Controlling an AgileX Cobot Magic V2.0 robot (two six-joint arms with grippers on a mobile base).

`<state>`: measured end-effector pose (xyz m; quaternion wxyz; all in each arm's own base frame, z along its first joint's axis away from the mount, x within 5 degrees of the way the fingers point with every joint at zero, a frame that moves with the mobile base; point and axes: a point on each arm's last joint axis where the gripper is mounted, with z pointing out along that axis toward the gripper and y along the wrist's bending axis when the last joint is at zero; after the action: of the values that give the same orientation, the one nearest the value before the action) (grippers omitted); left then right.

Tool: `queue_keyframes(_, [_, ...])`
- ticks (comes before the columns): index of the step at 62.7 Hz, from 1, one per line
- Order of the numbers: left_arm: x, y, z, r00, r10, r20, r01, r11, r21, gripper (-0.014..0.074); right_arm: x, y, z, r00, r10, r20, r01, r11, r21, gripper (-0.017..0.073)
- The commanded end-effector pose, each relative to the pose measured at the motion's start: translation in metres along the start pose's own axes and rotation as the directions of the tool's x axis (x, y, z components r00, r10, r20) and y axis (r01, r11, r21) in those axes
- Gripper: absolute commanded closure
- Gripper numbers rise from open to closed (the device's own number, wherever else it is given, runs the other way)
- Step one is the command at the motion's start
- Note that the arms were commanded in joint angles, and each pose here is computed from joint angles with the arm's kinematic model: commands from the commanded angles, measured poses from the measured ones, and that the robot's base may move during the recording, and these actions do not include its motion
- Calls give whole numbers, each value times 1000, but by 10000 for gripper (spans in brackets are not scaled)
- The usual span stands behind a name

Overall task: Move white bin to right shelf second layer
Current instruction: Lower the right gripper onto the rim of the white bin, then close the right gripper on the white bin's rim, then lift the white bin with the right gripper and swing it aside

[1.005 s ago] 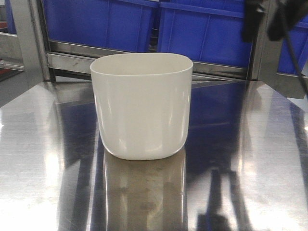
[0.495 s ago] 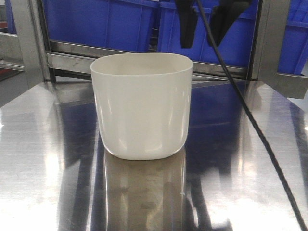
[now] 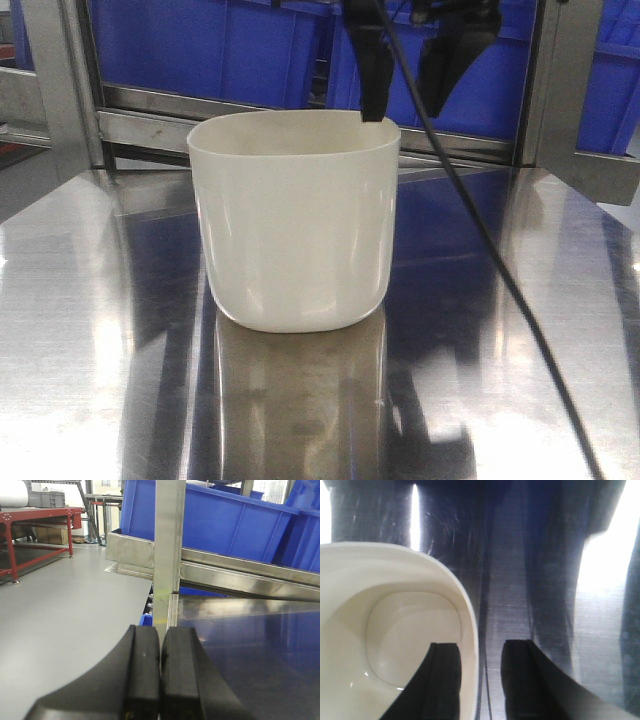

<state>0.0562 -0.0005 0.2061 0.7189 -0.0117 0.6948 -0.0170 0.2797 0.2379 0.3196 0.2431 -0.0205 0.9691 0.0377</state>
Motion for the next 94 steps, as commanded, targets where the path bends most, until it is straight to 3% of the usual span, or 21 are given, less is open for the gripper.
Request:
queue_keyframes(1, [1, 1, -1, 997, -10, 70, 11, 1000, -4, 509, -13, -1, -18, 995, 3, 100, 1, 999, -46, 240])
queue_keyframes(29, [1, 1, -1, 997, -10, 70, 11, 1000, -4, 509, -17, -5, 7, 998, 13, 69, -12, 1000, -11, 240])
queue_keyframes(60, [1, 1, -1, 997, -10, 70, 11, 1000, -4, 509, -12, -3, 13, 999, 12, 51, -10, 999, -32, 244])
queue_keyframes(65, [1, 1, -1, 997, -10, 70, 11, 1000, -4, 509, -11, -3, 13, 999, 13, 46, -12, 1000, -29, 340])
queue_keyframes(70, [1, 1, -1, 997, -10, 70, 11, 1000, -4, 509, -10, -4, 12, 999, 16, 37, -15, 1000, -24, 531])
queue_keyframes(75, [1, 1, -1, 997, -10, 70, 11, 1000, -4, 509, -10, -6, 8, 999, 19, 40, -18, 1000, -25, 476])
queue_keyframes(85, [1, 1, -1, 997, -10, 70, 11, 1000, -4, 509, -15, -19, -5, 998, 40, 54, -39, 999, -18, 510])
queue_keyframes(94, [1, 1, -1, 997, -10, 70, 11, 1000, -4, 509, -24, -39, -19, 995, -50, 86, 52, 998, -20, 510])
